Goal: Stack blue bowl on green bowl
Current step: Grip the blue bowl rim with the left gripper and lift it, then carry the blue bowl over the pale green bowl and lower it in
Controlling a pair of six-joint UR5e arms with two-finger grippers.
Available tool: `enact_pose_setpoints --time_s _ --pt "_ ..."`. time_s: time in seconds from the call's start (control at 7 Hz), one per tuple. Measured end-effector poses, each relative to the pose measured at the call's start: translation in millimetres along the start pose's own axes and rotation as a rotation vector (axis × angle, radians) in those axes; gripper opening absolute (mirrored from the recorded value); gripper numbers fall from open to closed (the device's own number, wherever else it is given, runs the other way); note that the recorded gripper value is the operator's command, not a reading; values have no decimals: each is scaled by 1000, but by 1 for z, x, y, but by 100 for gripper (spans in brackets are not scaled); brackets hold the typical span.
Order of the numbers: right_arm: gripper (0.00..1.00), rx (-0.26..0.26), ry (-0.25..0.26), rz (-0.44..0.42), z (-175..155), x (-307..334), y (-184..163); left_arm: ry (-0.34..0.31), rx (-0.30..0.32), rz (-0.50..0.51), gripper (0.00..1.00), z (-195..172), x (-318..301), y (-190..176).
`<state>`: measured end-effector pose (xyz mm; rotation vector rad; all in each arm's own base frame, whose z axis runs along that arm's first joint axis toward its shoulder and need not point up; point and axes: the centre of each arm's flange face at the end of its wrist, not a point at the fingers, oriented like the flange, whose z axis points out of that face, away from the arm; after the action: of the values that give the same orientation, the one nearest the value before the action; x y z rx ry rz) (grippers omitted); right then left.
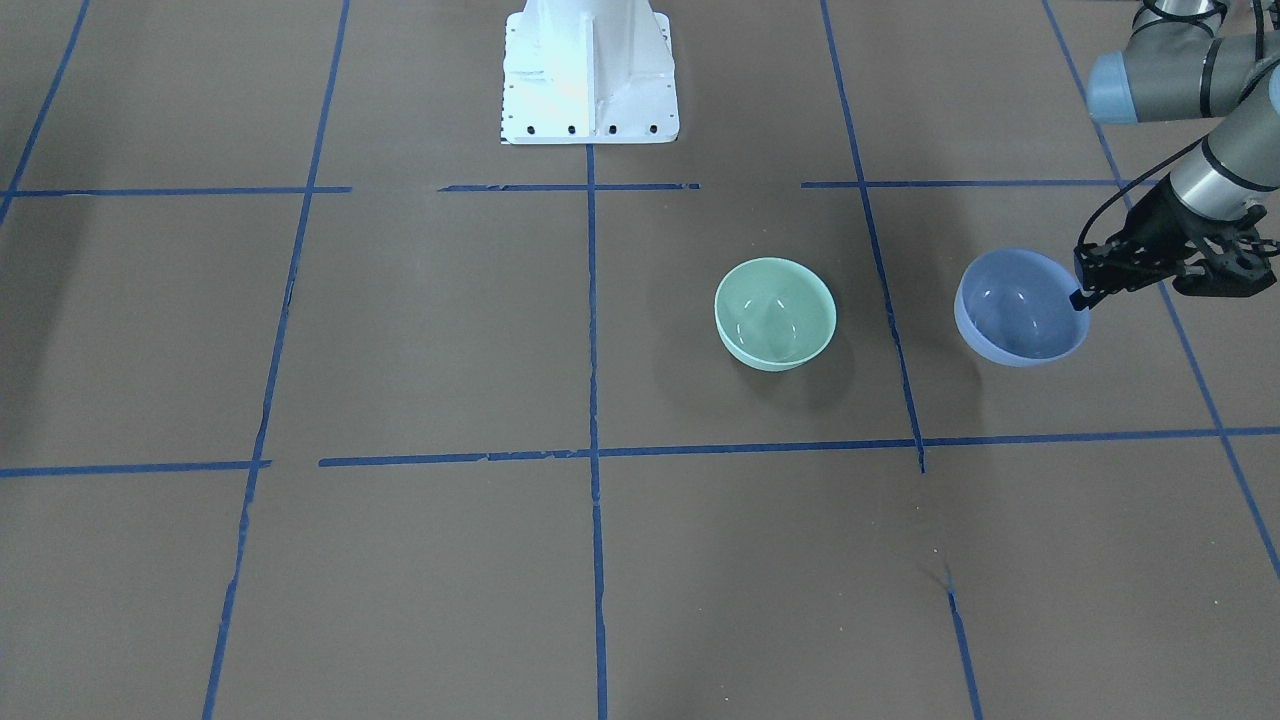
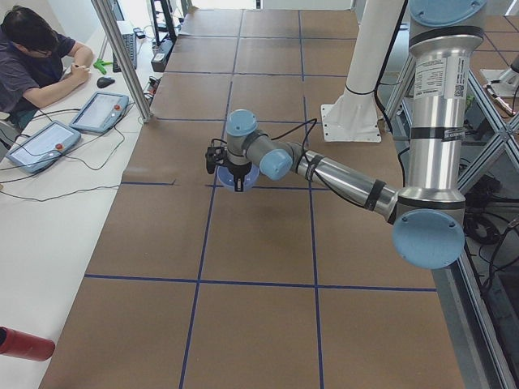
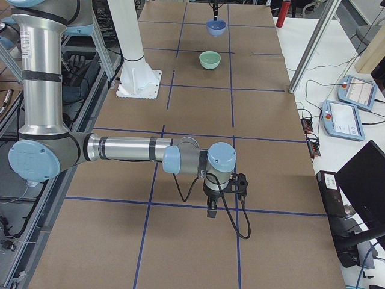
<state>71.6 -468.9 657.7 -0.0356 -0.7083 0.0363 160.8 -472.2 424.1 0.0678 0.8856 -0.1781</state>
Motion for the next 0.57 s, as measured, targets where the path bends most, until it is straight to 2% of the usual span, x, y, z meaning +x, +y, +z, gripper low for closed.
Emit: enact_pose_setpoints --time_s 0.14,0.29,0.57 --pt "100 0 0 0 0 0 0 18 7 -82 0 -13 40 -4" --pt "100 0 0 -1 0 0 0 32 3 -149 0 -7 86 2" --pt "100 0 0 -2 0 -1 0 44 -24 -237 0 25 166 30"
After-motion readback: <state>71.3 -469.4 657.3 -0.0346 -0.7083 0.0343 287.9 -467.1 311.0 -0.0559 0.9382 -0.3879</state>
